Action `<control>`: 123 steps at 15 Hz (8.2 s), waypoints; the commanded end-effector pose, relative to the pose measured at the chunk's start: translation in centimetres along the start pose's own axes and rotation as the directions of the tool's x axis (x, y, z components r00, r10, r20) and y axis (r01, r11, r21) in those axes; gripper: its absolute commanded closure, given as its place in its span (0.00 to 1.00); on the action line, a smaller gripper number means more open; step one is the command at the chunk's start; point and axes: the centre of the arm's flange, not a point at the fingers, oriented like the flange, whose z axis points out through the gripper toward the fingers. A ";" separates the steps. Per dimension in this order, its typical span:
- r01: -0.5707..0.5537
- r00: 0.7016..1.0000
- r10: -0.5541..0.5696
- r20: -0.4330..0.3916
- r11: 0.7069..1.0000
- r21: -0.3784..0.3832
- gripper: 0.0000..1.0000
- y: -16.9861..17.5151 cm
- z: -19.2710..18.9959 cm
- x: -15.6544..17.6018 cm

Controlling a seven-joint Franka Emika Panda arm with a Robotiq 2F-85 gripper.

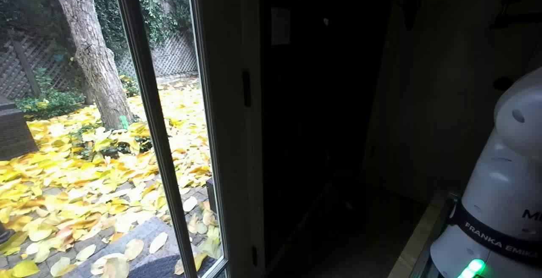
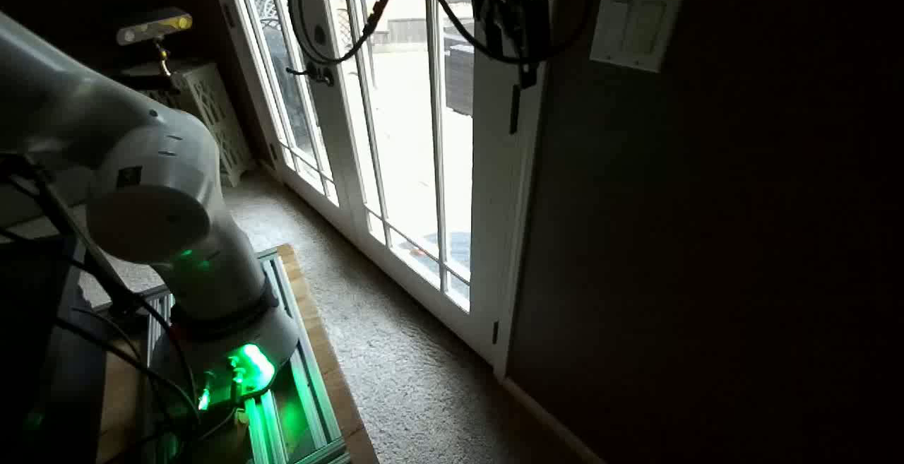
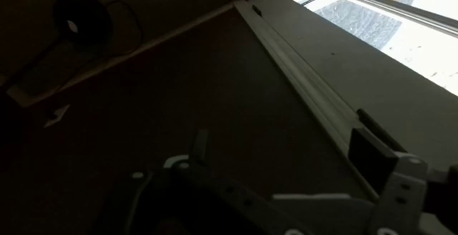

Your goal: Turn on the light

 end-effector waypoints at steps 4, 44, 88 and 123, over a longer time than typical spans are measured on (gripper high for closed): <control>0.000 1.000 0.000 0.000 1.000 0.000 0.00 0.0 0.0 0.0; 0.123 0.893 -0.095 -0.440 0.992 0.036 0.98 -3.0 1.9 15.1; -0.080 0.914 0.056 -0.402 0.996 -0.043 0.98 -3.8 5.3 15.0; 0.147 0.989 -0.144 0.030 0.976 -0.159 0.00 -0.6 -9.3 -0.7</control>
